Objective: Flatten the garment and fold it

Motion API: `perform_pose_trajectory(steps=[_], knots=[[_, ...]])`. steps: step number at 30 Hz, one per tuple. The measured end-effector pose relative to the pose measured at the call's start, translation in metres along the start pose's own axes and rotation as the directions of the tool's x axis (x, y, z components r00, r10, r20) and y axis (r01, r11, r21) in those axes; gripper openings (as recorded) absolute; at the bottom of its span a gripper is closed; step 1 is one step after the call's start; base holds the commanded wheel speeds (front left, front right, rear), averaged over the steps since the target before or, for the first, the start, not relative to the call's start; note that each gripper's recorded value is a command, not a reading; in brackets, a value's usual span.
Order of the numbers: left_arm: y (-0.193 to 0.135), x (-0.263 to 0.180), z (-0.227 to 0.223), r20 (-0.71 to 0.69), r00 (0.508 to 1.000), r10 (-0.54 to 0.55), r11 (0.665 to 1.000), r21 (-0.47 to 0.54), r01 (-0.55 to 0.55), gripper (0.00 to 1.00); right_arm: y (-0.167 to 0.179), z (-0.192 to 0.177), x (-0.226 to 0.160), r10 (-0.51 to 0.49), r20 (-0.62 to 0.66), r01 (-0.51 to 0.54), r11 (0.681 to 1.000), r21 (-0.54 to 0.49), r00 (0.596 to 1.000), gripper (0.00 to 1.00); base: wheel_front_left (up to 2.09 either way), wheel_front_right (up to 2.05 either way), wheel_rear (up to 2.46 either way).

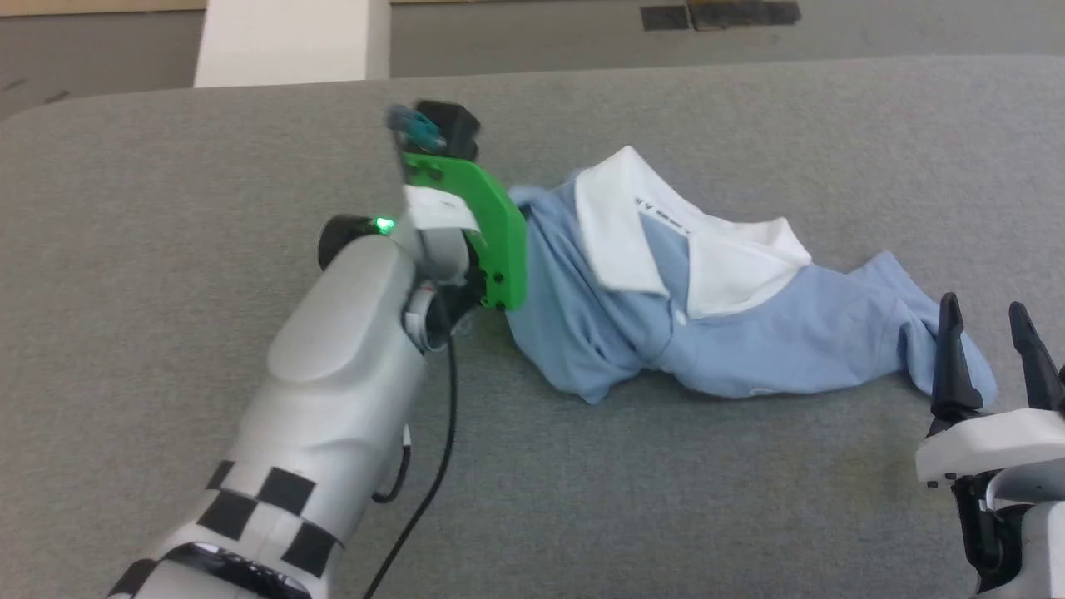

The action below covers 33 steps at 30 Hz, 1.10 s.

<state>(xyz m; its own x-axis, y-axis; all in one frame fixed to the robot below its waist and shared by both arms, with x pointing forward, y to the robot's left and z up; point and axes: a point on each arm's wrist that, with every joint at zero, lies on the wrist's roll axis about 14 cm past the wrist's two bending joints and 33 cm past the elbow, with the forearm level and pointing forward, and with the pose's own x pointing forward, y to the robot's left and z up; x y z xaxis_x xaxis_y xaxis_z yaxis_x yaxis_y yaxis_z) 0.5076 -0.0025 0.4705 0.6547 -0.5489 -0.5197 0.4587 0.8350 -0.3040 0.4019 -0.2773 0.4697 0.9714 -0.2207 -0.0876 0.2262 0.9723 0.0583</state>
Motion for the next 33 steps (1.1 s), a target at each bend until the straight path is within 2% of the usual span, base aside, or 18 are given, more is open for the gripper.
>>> perform_pose_trajectory(steps=[3, 7, 10, 14, 16, 20, 24, 25, 26, 27, 29, 33], knots=[[0.017, -0.020, 0.024, 0.124, 0.991, 0.042, 0.997, -0.072, -0.034, 0.00, 0.009, 0.003, 0.002, 0.023, 0.007, -0.023, 1.000, 0.006, 1.000, 1.00, 0.00, 0.00, 0.00], [0.051, -0.052, 0.027, 0.210, 0.967, 0.142, 0.983, -0.143, -0.113, 0.00, 0.020, 0.002, 0.001, 0.055, -0.001, -0.055, 0.998, 0.005, 0.999, 1.00, 0.00, 0.00, 0.00], [0.087, -0.088, 0.005, 0.232, 0.936, 0.263, 0.950, -0.234, -0.209, 0.00, 0.030, 0.005, 0.002, 0.082, 0.002, -0.082, 0.997, 0.006, 0.997, 1.00, 0.00, 0.00, 0.00], [0.113, -0.125, -0.059, 0.137, 0.916, 0.376, 0.884, -0.350, -0.310, 0.00, 0.043, 0.008, 0.002, 0.119, 0.003, -0.119, 0.993, 0.008, 0.993, 1.00, 0.00, 0.00, 0.00], [0.112, -0.137, -0.098, 0.058, 0.918, 0.392, 0.852, -0.400, -0.339, 0.00, 0.050, 0.011, 0.004, 0.137, 0.011, -0.137, 0.991, 0.009, 0.991, 1.00, 0.00, 0.00, 0.00], [0.091, -0.150, -0.164, -0.084, 0.931, 0.356, 0.797, -0.493, -0.349, 0.00, 0.061, 0.012, 0.005, 0.165, 0.010, -0.165, 0.986, 0.011, 0.986, 1.00, 0.00, 0.00, 0.00], [0.079, -0.150, -0.175, -0.096, 0.940, 0.326, 0.765, -0.558, -0.322, 0.00, 0.064, 0.010, 0.005, 0.173, 0.005, -0.173, 0.985, 0.012, 0.985, 1.00, 0.00, 0.00, 0.00], [0.079, -0.150, -0.174, -0.090, 0.941, 0.325, 0.758, -0.570, -0.316, 0.16, 0.064, 0.010, 0.005, 0.173, 0.004, -0.173, 0.985, 0.012, 0.985, 1.00, 0.00, 0.00, 0.00], [0.079, -0.151, -0.172, -0.080, 0.942, 0.325, 0.756, -0.576, -0.310, 0.48, 0.064, 0.010, 0.004, 0.173, 0.004, -0.173, 0.985, 0.012, 0.985, 1.00, 0.00, 0.00, 0.00], [0.080, -0.152, -0.167, -0.057, 0.941, 0.334, 0.757, -0.579, -0.303, 1.00, 0.063, 0.010, 0.004, 0.170, 0.004, -0.170, 0.985, 0.013, 0.985, 1.00, 0.00, 0.00, 0.00], [0.086, -0.156, -0.150, 0.016, 0.935, 0.355, 0.757, -0.591, -0.277, 1.00, 0.061, 0.010, 0.003, 0.165, 0.002, -0.165, 0.986, 0.014, 0.986, 1.00, 0.00, 0.00, 0.00], [0.102, -0.179, -0.092, 0.263, 0.871, 0.414, 0.797, -0.568, -0.207, 1.00, 0.056, 0.009, 0.000, 0.154, 0.000, -0.154, 0.988, 0.018, 0.988, 1.00, 0.00, 0.00, 0.00]])
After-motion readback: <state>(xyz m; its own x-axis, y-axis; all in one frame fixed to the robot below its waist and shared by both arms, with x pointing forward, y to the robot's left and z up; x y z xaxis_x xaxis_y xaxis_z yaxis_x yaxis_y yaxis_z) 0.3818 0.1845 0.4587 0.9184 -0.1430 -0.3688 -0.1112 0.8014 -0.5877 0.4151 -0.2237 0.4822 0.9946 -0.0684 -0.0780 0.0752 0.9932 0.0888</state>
